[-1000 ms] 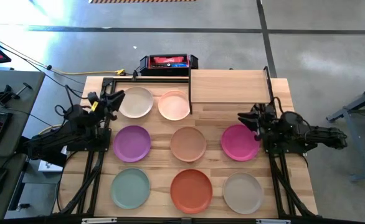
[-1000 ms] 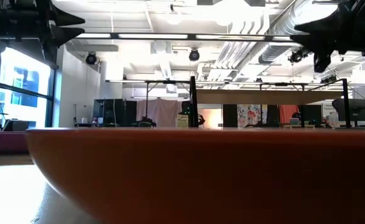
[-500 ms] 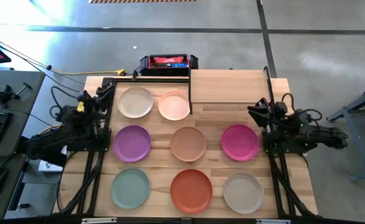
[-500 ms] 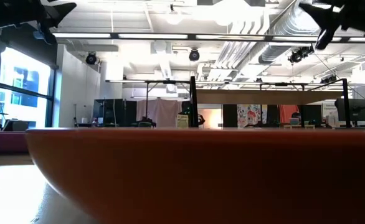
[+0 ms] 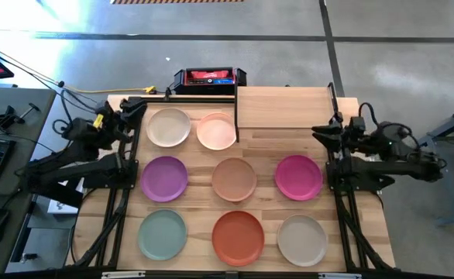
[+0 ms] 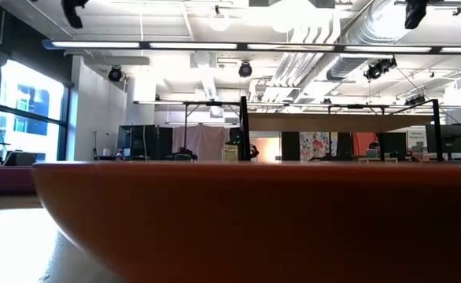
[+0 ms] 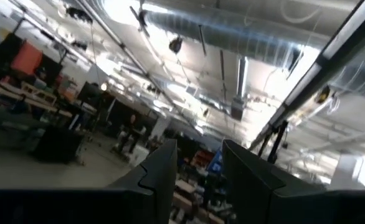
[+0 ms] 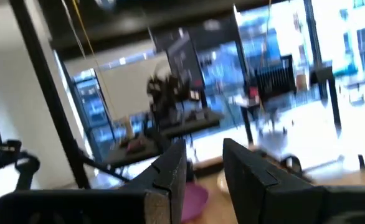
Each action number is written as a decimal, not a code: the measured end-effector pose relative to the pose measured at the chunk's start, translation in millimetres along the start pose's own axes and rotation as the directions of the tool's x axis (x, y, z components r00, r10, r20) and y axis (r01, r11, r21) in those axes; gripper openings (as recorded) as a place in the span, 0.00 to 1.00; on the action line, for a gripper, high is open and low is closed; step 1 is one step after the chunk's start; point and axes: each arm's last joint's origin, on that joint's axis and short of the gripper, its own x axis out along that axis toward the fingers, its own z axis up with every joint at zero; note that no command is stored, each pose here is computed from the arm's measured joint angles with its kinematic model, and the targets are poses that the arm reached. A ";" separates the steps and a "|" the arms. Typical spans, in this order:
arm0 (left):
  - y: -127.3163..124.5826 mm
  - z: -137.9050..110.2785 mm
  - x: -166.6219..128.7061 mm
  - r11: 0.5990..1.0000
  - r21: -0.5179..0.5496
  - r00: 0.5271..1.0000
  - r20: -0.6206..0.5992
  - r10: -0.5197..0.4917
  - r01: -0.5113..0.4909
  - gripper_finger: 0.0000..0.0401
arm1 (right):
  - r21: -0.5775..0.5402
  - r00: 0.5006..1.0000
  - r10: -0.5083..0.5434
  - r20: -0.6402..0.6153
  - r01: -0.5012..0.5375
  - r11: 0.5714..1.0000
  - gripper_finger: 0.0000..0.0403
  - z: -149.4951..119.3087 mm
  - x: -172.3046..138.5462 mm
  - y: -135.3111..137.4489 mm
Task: Place and stack plates onto a shelf
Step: Put the pink plate on the shelf
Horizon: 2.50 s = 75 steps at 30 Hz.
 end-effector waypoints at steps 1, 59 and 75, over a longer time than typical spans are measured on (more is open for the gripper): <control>-2.0 2.7 3.8 1.000 0.002 1.000 -0.020 0.003 -0.003 0.29 | 0.022 0.999 -0.009 -0.035 0.010 1.000 0.23 4.3 1.0 1.2; 10.3 -52.9 40.2 0.998 0.030 0.723 -0.688 0.062 -0.057 0.29 | 0.015 0.000 0.020 -1.000 0.683 0.731 0.36 -157.3 132.0 37.9; 10.6 -53.5 39.5 0.998 0.030 0.716 -0.695 0.064 -0.060 0.29 | -0.166 -0.142 -0.095 -0.985 0.656 0.736 0.37 -200.2 138.1 30.7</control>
